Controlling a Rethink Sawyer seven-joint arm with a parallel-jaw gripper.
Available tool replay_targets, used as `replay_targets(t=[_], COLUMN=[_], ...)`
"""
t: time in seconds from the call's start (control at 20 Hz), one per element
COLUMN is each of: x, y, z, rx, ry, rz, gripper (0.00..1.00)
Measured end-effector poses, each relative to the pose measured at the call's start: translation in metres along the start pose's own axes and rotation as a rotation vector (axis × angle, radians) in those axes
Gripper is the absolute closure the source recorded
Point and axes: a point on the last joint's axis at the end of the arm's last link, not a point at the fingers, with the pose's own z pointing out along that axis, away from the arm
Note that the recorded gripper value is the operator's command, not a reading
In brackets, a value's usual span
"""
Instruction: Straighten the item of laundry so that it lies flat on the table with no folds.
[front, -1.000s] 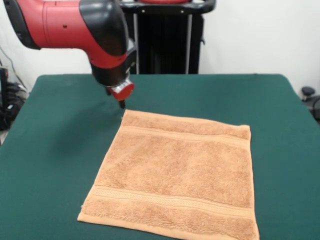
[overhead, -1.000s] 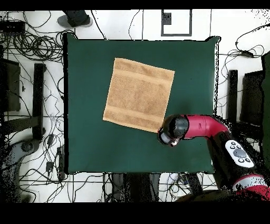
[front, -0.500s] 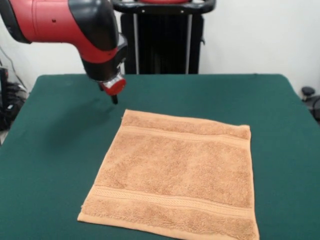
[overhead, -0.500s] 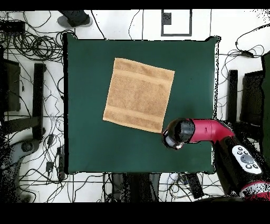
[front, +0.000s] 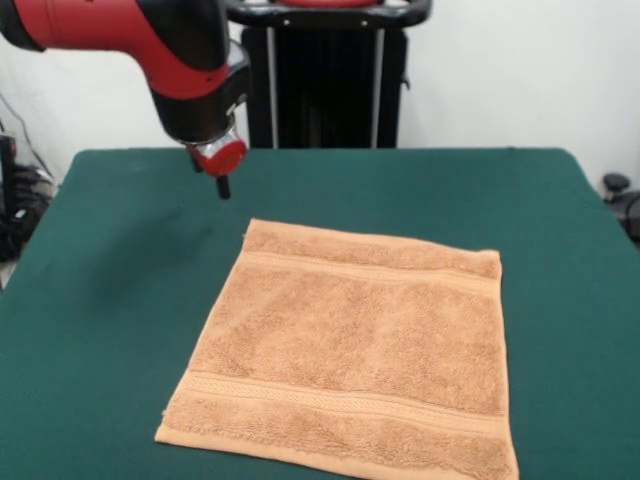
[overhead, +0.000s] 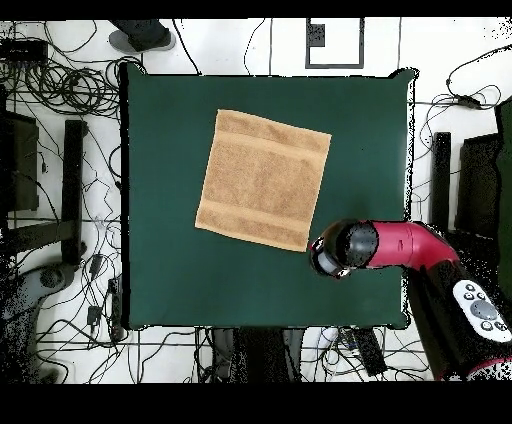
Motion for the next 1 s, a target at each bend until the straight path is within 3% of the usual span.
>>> replay_targets(t=[1.0], x=[-0.014], y=[0.01], z=[-0.069], rx=[-0.078], ry=[-0.084], rz=[0.03], gripper=[0.0])
